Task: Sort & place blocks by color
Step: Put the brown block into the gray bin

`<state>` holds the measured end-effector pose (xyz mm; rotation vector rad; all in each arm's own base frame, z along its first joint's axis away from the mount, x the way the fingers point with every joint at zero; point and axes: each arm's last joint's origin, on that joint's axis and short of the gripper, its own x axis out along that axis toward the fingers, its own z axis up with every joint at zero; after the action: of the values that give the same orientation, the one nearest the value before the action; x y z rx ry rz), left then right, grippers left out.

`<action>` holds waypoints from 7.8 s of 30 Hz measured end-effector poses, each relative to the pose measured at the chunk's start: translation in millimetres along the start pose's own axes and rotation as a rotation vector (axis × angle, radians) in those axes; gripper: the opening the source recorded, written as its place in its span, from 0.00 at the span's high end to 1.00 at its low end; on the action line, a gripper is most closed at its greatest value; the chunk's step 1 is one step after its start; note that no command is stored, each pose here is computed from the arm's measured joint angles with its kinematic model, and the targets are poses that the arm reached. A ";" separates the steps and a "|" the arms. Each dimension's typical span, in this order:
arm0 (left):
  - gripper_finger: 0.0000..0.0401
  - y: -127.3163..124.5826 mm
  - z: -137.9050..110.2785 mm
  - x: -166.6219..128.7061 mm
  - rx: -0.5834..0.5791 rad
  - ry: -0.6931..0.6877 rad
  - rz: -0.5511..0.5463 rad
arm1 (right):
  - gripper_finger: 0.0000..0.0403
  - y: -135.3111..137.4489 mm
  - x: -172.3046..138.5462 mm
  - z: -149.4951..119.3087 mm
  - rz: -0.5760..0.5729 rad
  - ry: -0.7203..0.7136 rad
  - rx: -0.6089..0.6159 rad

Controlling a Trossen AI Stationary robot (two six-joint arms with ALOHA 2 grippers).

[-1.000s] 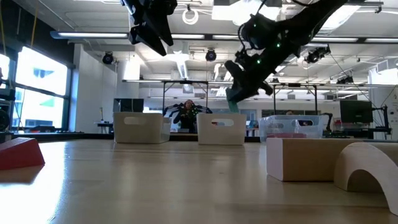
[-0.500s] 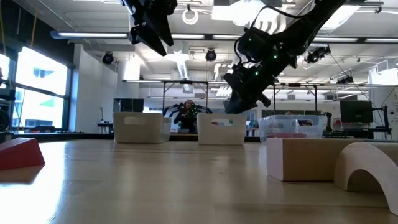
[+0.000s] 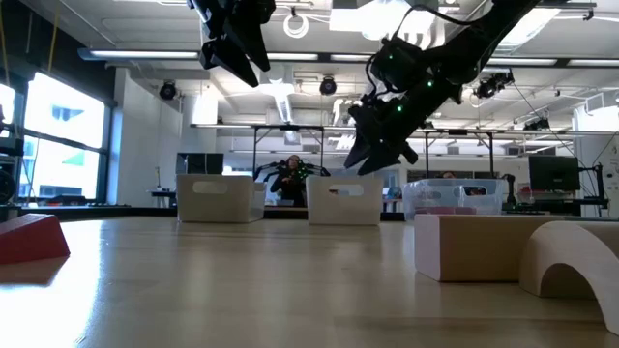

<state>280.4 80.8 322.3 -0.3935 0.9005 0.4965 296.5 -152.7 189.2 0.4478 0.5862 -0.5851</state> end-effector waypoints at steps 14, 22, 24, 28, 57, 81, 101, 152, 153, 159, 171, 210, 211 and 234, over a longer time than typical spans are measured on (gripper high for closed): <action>0.45 4.6 -9.8 -0.5 0.013 0.093 0.074 | 0.51 57.3 -67.7 14.6 0.255 -0.138 -0.126; 0.45 5.3 -10.7 -0.5 0.015 0.100 0.087 | 0.51 110.2 -91.6 -11.1 0.466 -0.080 -0.228; 0.45 5.3 -10.7 -0.5 0.015 0.100 0.087 | 0.51 124.7 -97.7 -20.9 0.513 -0.062 -0.262; 0.45 5.1 -10.7 1.2 0.015 0.105 0.089 | 0.51 151.0 -111.8 -40.9 0.607 -0.024 -0.321; 0.45 0.4 -12.3 0.8 0.010 0.106 0.080 | 0.51 223.5 -143.5 -160.1 0.649 0.236 -0.475; 0.45 0.2 -12.1 0.8 0.000 0.103 0.080 | 0.51 228.3 -108.1 -208.3 0.570 0.373 -0.571; 0.45 0.0 -11.6 0.7 0.003 0.097 0.078 | 0.51 226.6 -104.2 -212.9 0.546 0.387 -0.591; 0.45 -0.5 -10.9 0.7 0.160 0.096 0.066 | 0.75 194.0 -65.9 -153.9 0.375 0.280 -0.475; 0.45 -1.0 -11.1 0.7 0.188 0.096 0.064 | 0.75 191.0 -65.2 -148.7 0.368 0.272 -0.477; 0.45 -2.5 -11.3 0.6 0.330 0.103 0.032 | 0.75 170.2 -62.0 -111.3 0.332 0.185 -0.484; 0.45 -9.1 -0.7 1.0 0.367 -0.006 -0.079 | 0.75 133.5 -76.4 -49.8 0.304 0.005 -0.437; 0.45 -21.4 35.4 -7.9 0.262 -0.407 -0.142 | 0.75 83.7 -108.1 24.2 0.562 -0.314 -0.439; 0.45 -21.3 35.4 -7.9 0.262 -0.406 -0.149 | 0.75 83.5 -108.3 24.6 0.566 -0.319 -0.448; 0.48 -26.5 47.7 -14.8 0.244 -0.547 -0.235 | 0.75 86.1 -114.5 35.5 0.647 -0.459 -0.522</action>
<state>318.1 80.3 364.5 -0.1234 0.3704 0.2512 285.8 -64.0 306.7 -0.0128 0.1153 0.1008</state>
